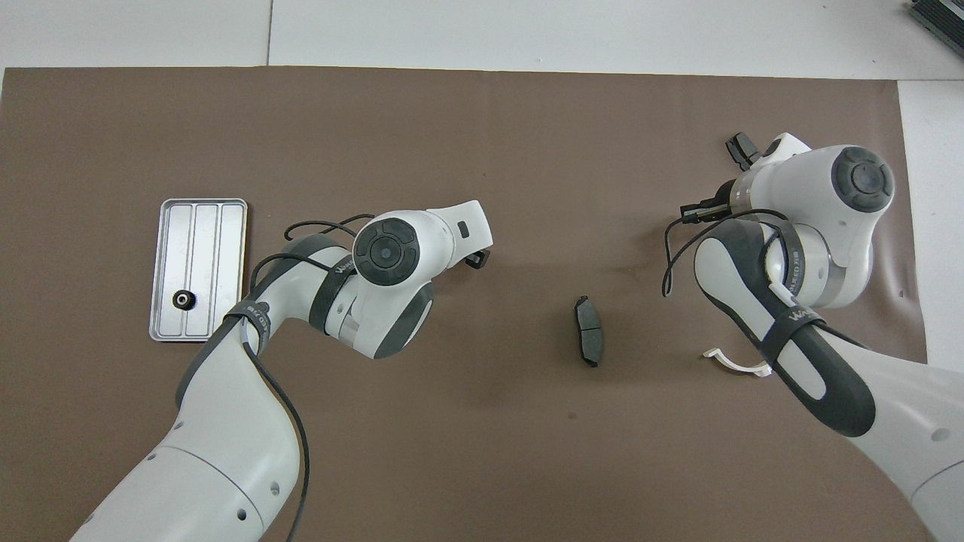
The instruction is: Pick bearing gear from pile to tray
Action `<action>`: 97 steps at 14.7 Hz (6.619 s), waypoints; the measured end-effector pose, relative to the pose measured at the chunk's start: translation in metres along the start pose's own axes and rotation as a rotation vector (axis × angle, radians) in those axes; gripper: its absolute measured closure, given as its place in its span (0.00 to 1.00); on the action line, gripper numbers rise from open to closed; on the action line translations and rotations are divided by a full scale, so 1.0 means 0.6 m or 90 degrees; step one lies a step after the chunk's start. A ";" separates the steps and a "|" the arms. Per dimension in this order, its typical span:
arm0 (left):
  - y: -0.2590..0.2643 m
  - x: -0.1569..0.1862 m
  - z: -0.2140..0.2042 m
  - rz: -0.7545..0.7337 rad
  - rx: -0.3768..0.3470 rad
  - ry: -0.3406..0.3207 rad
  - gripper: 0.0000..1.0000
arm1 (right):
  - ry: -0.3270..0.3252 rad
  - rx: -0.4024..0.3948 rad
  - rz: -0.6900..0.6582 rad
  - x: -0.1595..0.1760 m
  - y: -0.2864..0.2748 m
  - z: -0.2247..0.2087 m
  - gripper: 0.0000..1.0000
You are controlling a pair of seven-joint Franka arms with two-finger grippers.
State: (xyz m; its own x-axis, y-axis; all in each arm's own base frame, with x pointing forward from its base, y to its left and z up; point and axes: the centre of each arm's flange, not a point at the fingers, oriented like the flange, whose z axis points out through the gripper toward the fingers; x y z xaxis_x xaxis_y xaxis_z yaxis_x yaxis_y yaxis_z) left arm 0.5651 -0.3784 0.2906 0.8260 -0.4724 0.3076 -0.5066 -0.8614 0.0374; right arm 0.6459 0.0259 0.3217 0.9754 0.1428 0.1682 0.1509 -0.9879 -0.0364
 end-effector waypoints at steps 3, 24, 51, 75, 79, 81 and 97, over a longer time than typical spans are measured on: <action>0.007 -0.001 0.001 0.004 -0.002 -0.001 0.30 | -0.004 0.007 0.035 0.008 -0.016 -0.072 0.76; -0.416 -0.073 -0.250 -0.191 0.083 -0.056 0.65 | 0.095 0.141 0.241 0.021 -0.491 -0.097 0.76; -0.326 -0.025 -0.261 -0.138 0.068 -0.008 0.00 | 0.019 0.002 0.269 0.045 -0.185 -0.187 0.00; -0.001 -0.015 -0.012 0.003 0.001 -0.013 0.00 | -0.100 -0.028 0.210 -0.109 0.080 -0.530 0.00; 0.027 -0.025 -0.006 0.000 -0.004 -0.011 0.00 | -0.108 -0.027 0.216 -0.115 0.086 -0.532 0.00; 0.028 -0.028 -0.003 0.000 -0.004 -0.009 0.00 | -0.107 -0.027 0.216 -0.116 0.086 -0.534 0.00; -0.127 -0.001 -0.158 -0.114 0.036 -0.025 0.77 | -0.109 -0.045 0.186 -0.109 0.052 -0.533 0.00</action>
State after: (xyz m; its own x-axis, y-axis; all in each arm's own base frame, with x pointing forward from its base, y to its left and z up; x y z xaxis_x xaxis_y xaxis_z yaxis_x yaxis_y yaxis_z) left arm 0.5797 -0.2949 0.3779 0.9116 -0.3161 0.2627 -0.3364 -0.9411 0.0351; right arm 0.5354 -0.0335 0.6245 0.9894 -0.1451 -0.0077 -0.1450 -0.9894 0.0115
